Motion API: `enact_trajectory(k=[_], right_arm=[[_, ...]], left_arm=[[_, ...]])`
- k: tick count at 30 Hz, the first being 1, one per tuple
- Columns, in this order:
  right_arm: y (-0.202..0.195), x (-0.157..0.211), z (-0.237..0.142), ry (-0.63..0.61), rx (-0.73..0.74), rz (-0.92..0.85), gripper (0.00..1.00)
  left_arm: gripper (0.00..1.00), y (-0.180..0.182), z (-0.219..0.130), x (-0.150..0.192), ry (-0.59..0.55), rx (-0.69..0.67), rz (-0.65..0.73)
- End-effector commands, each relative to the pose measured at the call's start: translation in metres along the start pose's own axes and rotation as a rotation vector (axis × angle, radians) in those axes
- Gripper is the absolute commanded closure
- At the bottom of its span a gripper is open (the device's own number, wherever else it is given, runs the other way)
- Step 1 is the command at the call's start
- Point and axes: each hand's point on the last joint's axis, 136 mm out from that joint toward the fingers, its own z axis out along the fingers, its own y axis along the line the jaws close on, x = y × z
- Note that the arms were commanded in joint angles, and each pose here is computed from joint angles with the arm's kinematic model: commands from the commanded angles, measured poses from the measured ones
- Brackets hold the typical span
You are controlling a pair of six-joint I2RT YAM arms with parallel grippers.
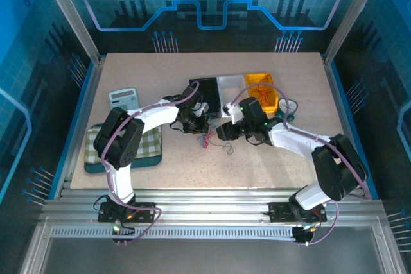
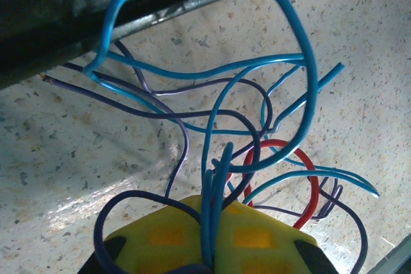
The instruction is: Untangle the cables
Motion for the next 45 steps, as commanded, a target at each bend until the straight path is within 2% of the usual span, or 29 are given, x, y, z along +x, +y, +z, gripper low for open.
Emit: enact_trajectory(k=[1, 5, 10, 27, 41, 45], right_arm=[[0.033, 0.005, 0.006, 0.088, -0.22, -0.09, 0.58], [0.035, 0.023, 0.024, 0.222, -0.311, -0.03, 0.57], [0.026, 0.025, 0.035, 0.262, -0.349, 0.04, 0.56], [-0.008, 0.025, 0.039, 0.242, -0.334, 0.185, 0.56], [-0.006, 0.001, 0.047, 0.199, -0.373, 0.179, 0.57], [-0.006, 0.002, 0.053, 0.223, -0.379, 0.189, 0.58]], left_arm=[[1.0, -0.003, 0.005, 0.003, 0.043, 0.03, 0.006], [1.0, -0.002, 0.004, 0.002, 0.037, 0.034, -0.004], [1.0, 0.0, 0.003, 0.001, 0.024, 0.029, -0.007], [1.0, 0.001, -0.004, -0.004, -0.016, 0.045, -0.018], [1.0, 0.0, -0.004, -0.002, -0.009, 0.053, -0.012], [1.0, -0.002, -0.007, -0.003, -0.02, 0.057, -0.006]])
